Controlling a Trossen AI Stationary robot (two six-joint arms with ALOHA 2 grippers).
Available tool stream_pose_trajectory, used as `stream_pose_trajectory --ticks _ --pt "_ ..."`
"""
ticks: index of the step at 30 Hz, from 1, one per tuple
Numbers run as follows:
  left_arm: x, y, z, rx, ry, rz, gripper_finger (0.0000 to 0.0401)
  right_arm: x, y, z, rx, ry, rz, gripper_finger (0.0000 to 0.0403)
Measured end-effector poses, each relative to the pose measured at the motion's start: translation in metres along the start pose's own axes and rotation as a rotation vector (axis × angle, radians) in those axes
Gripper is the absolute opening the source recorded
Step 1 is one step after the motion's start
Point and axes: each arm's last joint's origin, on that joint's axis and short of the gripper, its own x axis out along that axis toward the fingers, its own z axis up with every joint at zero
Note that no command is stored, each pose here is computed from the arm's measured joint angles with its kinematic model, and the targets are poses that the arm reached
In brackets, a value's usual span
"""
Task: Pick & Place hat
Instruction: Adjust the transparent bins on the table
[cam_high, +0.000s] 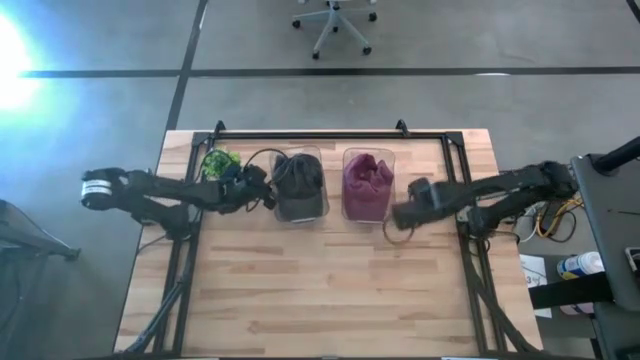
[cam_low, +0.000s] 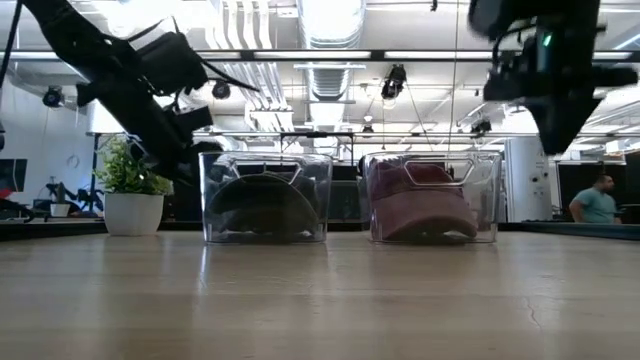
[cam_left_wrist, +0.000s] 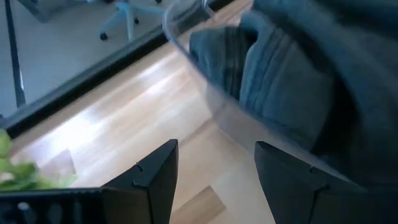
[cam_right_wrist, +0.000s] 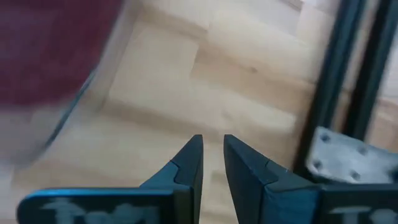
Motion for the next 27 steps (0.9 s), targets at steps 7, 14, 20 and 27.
stream_pose_trajectory --ticks 7,14,20,27 --pt "0.014 -0.007 0.007 0.027 0.039 0.004 0.0206 0.058 -0.037 0.043 0.165 -0.020 0.132 0.0059" --pt "0.035 -0.020 0.021 0.072 0.068 0.036 0.0206 0.091 -0.048 0.079 0.185 -0.089 0.258 0.0059" --pt "0.050 -0.021 0.036 0.093 0.071 0.094 0.0206 0.095 -0.040 0.108 0.130 -0.127 0.269 0.0059" --pt "0.057 -0.012 0.047 0.140 0.077 0.129 0.0206 0.105 -0.016 0.135 0.035 -0.101 0.247 0.0059"
